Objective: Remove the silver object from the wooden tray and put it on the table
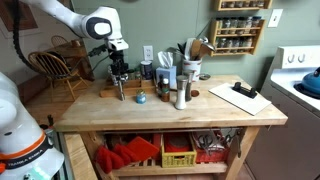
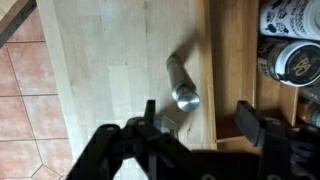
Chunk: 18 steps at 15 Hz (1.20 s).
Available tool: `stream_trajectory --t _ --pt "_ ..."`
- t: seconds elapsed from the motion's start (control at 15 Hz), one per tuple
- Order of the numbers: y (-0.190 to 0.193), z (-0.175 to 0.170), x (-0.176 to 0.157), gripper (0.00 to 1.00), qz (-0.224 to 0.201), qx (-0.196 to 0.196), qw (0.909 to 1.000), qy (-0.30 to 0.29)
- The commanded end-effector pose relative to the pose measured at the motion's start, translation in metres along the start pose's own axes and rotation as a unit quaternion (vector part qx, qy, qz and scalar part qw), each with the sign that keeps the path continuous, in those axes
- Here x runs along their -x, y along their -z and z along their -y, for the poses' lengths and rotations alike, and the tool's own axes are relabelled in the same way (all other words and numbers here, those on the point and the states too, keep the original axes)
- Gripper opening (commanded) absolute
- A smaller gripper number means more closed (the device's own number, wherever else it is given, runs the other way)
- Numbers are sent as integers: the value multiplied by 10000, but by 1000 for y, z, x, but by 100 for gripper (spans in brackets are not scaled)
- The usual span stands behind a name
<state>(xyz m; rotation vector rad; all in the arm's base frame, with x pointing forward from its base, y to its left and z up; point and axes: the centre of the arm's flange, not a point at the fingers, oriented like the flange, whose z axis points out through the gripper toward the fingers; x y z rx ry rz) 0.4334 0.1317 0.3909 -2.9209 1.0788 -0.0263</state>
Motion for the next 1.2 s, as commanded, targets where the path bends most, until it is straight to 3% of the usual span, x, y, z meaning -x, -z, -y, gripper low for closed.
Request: stream_trajectory --t 0.0,0.4,0.67,0.87,0.93,1.13 --pt "17 -10 13 100 -201 -17 9979 617" --pt "84 -21 50 100 -157 216 9727 2306" --pt "136 -22 66 100 -163 524 9421 3309" --pt "172 -18 62 100 -303 688 9122 4027" --pt "153 -19 67 100 -258 535 9307 3609" --pt "171 -18 66 100 -358 576 9183 3901"
